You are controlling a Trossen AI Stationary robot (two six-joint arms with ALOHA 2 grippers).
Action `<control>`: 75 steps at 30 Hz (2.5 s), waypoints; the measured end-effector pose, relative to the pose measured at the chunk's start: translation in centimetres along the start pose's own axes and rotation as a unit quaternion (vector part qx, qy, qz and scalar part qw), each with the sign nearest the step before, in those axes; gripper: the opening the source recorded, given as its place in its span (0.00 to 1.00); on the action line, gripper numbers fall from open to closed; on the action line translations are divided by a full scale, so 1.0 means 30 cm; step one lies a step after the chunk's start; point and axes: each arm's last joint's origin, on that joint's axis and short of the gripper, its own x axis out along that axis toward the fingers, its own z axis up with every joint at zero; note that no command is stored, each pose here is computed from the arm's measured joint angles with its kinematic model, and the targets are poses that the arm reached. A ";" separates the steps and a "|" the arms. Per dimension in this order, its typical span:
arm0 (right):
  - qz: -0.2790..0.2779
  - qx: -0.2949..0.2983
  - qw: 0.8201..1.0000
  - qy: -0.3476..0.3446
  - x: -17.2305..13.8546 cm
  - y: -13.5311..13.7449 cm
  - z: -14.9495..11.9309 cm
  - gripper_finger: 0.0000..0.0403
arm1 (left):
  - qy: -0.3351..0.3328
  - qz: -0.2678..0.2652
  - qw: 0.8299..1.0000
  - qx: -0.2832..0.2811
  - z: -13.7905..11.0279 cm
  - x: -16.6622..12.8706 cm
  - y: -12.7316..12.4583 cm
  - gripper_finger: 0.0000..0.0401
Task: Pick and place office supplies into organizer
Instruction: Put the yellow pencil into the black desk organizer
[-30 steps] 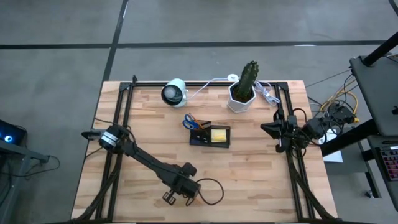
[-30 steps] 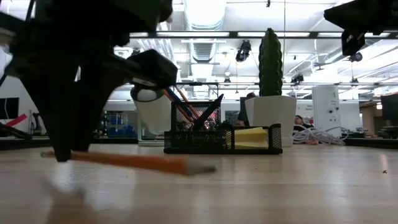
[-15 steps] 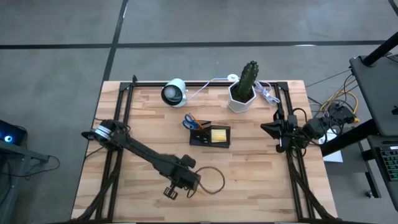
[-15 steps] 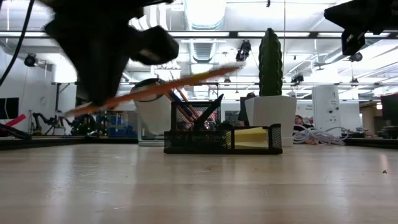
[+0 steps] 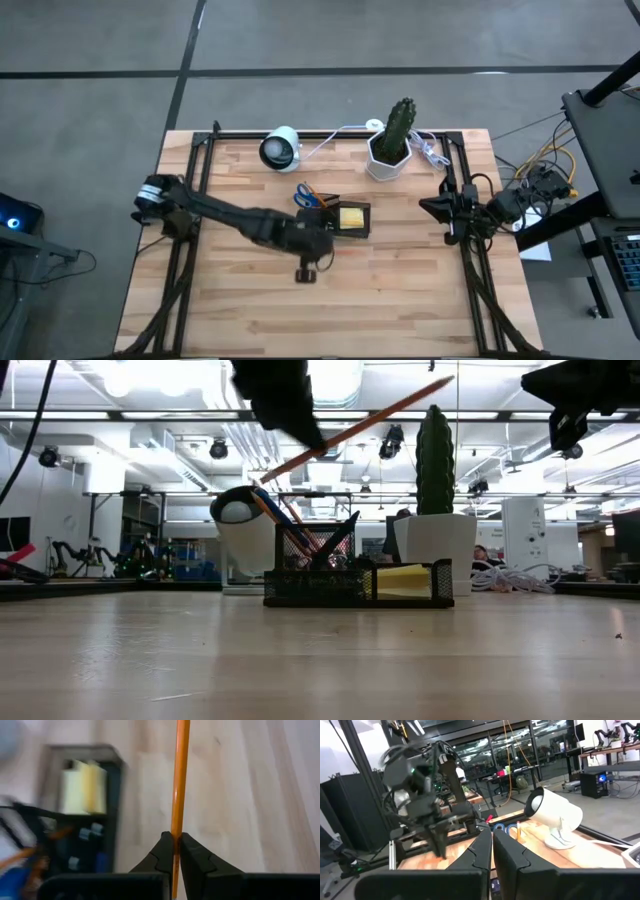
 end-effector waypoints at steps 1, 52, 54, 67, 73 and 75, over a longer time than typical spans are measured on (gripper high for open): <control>0.000 0.001 1.000 0.000 0.000 0.000 0.000 0.02 | -0.015 0.010 1.000 -0.014 0.008 -0.003 0.019 0.00; 0.000 0.005 1.000 0.000 0.000 0.000 0.000 0.02 | -0.269 0.223 0.904 -0.247 -0.143 0.166 0.333 0.00; 0.000 0.005 1.000 0.000 0.000 0.000 0.000 0.02 | -0.264 0.223 0.903 -0.255 -0.159 0.173 0.334 0.00; 0.000 0.003 1.000 0.000 0.000 0.000 0.000 0.02 | -0.270 0.190 0.884 -0.332 -0.188 0.189 0.334 0.00; -0.001 0.003 1.000 0.000 0.000 0.000 0.000 0.02 | -0.270 0.181 0.878 -0.351 -0.197 0.196 0.334 0.00; -0.001 0.003 1.000 0.000 0.000 0.000 -0.001 0.02 | -0.269 0.181 0.880 -0.347 -0.197 0.197 0.334 0.00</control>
